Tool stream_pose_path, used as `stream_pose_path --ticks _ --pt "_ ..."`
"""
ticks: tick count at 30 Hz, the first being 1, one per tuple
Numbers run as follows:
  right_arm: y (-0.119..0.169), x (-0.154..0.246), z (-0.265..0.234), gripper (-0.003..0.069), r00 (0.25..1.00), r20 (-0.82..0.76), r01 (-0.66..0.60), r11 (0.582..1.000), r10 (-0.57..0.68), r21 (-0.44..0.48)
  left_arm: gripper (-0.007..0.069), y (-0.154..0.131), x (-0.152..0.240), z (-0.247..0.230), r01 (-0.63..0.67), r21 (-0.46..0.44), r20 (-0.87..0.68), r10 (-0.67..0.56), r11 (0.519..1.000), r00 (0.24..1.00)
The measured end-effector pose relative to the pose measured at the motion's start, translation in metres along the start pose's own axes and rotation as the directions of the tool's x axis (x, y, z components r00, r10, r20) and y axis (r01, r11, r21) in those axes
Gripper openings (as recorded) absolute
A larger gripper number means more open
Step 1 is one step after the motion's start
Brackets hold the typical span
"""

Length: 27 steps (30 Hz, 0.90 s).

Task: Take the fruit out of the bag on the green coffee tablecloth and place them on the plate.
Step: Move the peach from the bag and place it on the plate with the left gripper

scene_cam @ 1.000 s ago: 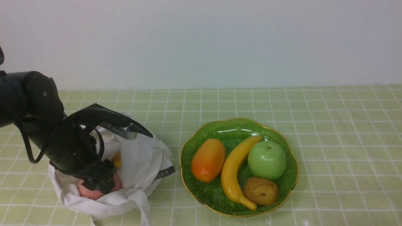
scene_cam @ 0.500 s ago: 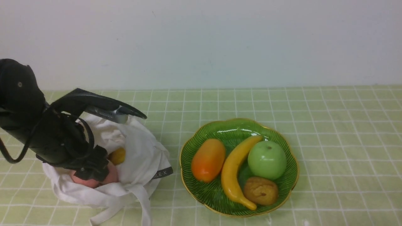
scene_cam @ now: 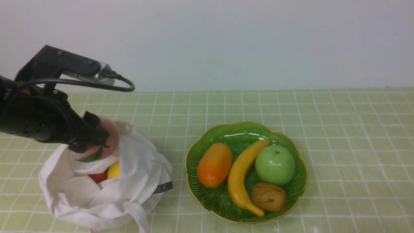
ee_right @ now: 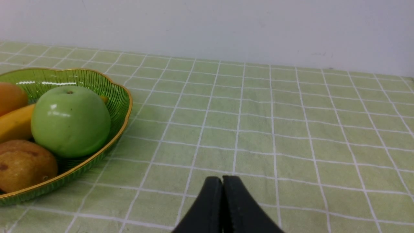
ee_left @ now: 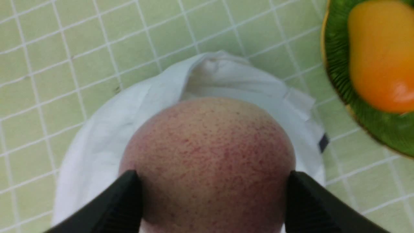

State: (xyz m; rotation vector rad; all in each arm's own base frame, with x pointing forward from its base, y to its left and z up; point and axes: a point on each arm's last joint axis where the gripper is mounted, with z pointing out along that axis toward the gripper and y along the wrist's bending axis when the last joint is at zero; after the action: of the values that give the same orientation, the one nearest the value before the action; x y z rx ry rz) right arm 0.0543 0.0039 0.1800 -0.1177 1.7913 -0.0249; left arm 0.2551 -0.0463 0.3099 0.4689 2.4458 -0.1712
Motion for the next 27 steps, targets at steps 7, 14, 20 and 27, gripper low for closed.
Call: stream_pose_path --ticks 7,14,20,27 --pt "0.0 0.0 0.0 -0.0014 1.0 0.0 0.0 1.0 0.0 0.0 0.0505 -0.041 -0.026 -0.001 0.035 0.284 0.187 -0.091 0.958 0.978" --pt "0.0 0.0 0.0 -0.0014 1.0 0.0 0.0 1.0 0.0 0.0 0.0505 -0.087 -0.066 0.024 -0.124 0.424 0.272 0.004 0.897 0.962" --pt "0.0 0.0 0.0 -0.0014 1.0 0.0 0.0 1.0 0.0 0.0 0.0504 -0.121 -0.095 0.097 -0.183 0.462 0.206 0.095 0.868 0.974" --pt "0.0 0.0 0.0 -0.0014 1.0 0.0 0.0 1.0 0.0 0.0 0.0504 -0.118 -0.097 0.176 -0.133 0.389 0.161 0.074 0.912 0.984"
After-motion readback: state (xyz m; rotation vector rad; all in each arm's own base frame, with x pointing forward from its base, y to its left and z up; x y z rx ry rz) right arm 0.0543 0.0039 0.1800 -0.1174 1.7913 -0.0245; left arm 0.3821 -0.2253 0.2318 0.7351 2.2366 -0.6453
